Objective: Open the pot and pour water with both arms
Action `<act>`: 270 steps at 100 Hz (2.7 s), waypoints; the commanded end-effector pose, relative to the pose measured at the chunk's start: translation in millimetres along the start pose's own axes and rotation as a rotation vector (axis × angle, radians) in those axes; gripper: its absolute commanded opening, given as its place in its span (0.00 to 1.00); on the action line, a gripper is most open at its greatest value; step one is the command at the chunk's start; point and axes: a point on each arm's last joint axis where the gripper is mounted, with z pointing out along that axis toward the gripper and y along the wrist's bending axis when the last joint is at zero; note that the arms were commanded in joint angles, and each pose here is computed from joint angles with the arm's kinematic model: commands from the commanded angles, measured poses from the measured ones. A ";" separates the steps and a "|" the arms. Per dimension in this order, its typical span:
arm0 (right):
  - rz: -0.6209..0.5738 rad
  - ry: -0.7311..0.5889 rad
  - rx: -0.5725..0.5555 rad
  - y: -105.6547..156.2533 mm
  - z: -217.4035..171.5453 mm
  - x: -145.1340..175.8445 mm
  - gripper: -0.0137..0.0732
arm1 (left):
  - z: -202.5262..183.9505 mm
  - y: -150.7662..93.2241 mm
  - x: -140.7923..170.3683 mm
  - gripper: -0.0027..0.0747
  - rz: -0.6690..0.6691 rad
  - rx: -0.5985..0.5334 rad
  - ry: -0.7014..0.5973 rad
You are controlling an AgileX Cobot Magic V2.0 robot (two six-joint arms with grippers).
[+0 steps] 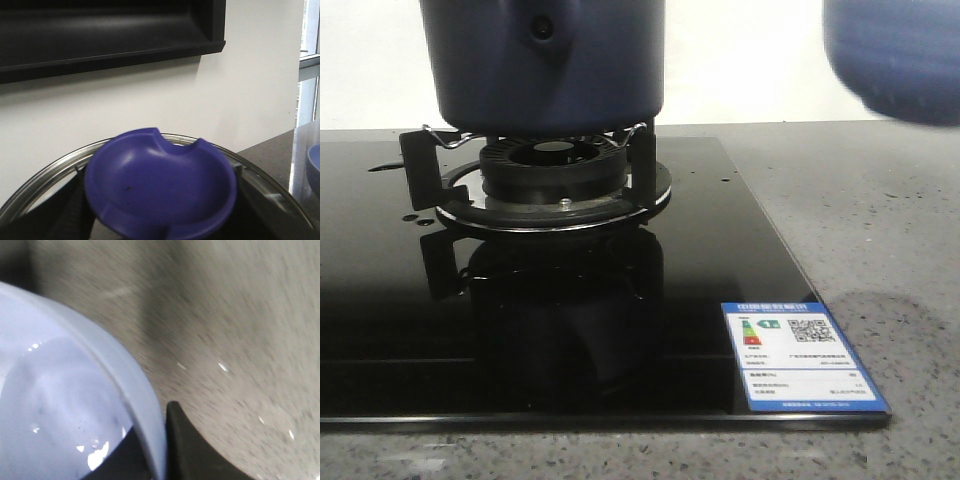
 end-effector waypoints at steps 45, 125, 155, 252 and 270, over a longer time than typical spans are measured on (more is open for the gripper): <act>-0.301 -0.166 -0.230 117.0 -76.8 -68.6 0.09 | -4.4 0.1 -17.6 0.33 -0.092 -0.022 -0.091; -0.654 -0.531 -0.126 227.5 -22.7 -90.8 0.09 | -4.4 0.6 -18.3 0.33 -0.113 -0.029 -0.100; -0.858 -0.699 0.077 250.8 -24.1 -84.2 0.09 | -3.7 -1.4 -18.2 0.33 -0.112 -0.021 -0.098; -1.239 -1.188 0.434 292.3 -60.2 -78.7 0.09 | -2.4 -3.6 -18.1 0.33 -0.120 -0.028 -0.096; -1.288 -1.233 0.464 297.1 -64.0 -76.6 0.11 | -2.3 -3.9 -18.0 0.33 -0.119 -0.028 -0.095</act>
